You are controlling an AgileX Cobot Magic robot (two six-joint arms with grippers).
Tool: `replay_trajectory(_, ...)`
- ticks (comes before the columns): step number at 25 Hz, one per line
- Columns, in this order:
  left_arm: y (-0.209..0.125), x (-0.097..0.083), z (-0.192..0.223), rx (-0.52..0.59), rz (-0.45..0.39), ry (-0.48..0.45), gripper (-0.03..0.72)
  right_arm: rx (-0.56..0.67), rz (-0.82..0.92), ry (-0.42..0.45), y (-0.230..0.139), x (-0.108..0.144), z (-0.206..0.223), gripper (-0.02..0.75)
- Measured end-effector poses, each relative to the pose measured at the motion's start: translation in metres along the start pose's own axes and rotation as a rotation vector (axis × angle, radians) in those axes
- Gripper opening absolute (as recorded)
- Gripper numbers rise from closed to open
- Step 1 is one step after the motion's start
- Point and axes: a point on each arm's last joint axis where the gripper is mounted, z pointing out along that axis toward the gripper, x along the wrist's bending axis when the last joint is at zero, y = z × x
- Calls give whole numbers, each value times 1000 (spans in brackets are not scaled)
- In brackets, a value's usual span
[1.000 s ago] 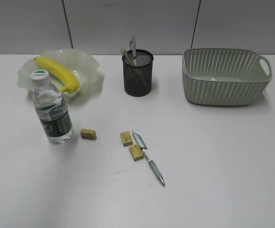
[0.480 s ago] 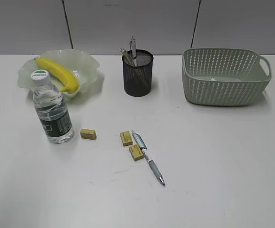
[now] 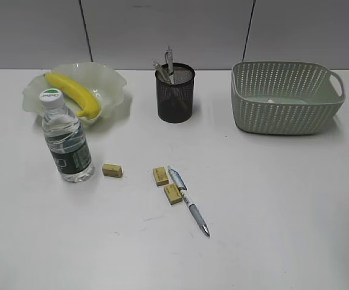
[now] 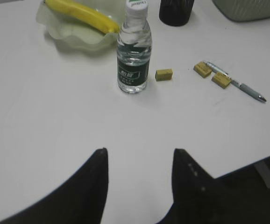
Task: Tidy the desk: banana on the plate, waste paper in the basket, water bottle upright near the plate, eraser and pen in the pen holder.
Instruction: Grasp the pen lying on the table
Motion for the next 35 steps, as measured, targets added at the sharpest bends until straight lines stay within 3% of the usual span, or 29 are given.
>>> replay_trajectory(6,-17,8,-19,-133,-23,-23,337,127,17,34,43,-6,56,403)
replay_trajectory(13,-18,8,-20,-138,-23,-22,319,341,31,147,67,12,142,403)
replay_trajectory(20,-18,8,-19,-138,-23,-22,319,638,-16,160,48,59,230,403)
replay_trajectory(24,-18,8,-19,-137,-23,-22,316,794,8,139,27,69,271,408)
replay_trajectory(35,-18,8,-19,-136,-22,-21,312,931,17,124,-11,78,323,470)
